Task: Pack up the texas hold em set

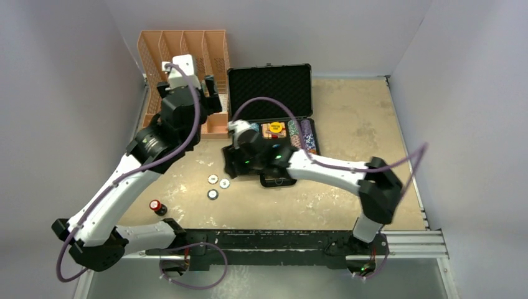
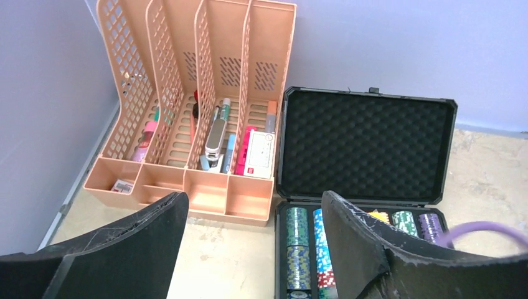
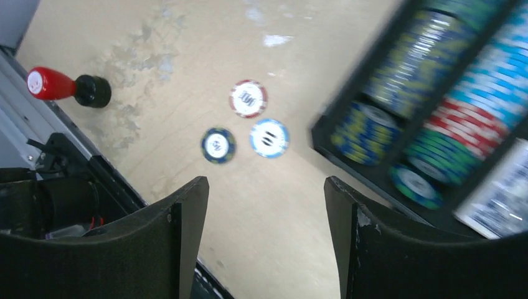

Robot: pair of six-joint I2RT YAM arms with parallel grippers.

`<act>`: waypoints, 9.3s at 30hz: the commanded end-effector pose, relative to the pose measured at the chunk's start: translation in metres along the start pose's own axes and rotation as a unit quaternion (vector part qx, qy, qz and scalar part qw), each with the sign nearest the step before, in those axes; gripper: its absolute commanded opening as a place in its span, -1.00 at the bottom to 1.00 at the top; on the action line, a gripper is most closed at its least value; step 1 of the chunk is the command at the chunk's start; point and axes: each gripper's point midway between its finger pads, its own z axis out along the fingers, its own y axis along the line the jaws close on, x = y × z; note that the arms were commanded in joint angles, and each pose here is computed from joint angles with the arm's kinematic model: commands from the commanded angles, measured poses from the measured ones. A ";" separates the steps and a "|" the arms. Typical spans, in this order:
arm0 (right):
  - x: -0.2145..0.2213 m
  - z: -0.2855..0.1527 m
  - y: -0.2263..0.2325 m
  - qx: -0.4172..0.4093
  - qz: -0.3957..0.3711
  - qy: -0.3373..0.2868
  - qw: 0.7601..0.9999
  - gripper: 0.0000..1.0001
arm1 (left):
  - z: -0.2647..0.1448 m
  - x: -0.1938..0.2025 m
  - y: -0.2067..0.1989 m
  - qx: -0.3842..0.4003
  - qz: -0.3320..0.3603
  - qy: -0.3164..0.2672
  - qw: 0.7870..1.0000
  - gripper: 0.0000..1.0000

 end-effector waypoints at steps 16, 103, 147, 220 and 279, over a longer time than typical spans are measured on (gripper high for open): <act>0.082 0.104 0.075 0.076 -0.170 0.121 0.975 0.48 | -0.031 0.002 0.024 0.025 -0.006 0.006 1.000 0.57; -0.141 -0.079 -0.047 -0.087 0.316 -0.218 0.919 -0.08 | -0.017 0.120 -0.133 0.366 -0.251 0.004 0.896 0.19; -0.083 -0.199 0.039 -0.481 -0.266 -0.165 0.819 -0.33 | -0.116 0.111 -0.136 0.603 0.074 0.082 0.790 -1.00; -0.018 0.051 -0.063 -0.101 -0.384 -0.047 0.916 -0.86 | -0.078 0.048 0.042 0.148 -0.069 -0.013 0.986 0.23; -0.047 -0.056 -0.093 0.050 -0.043 -0.211 0.975 -0.08 | 0.000 0.394 0.072 -0.163 -0.026 0.413 0.896 0.17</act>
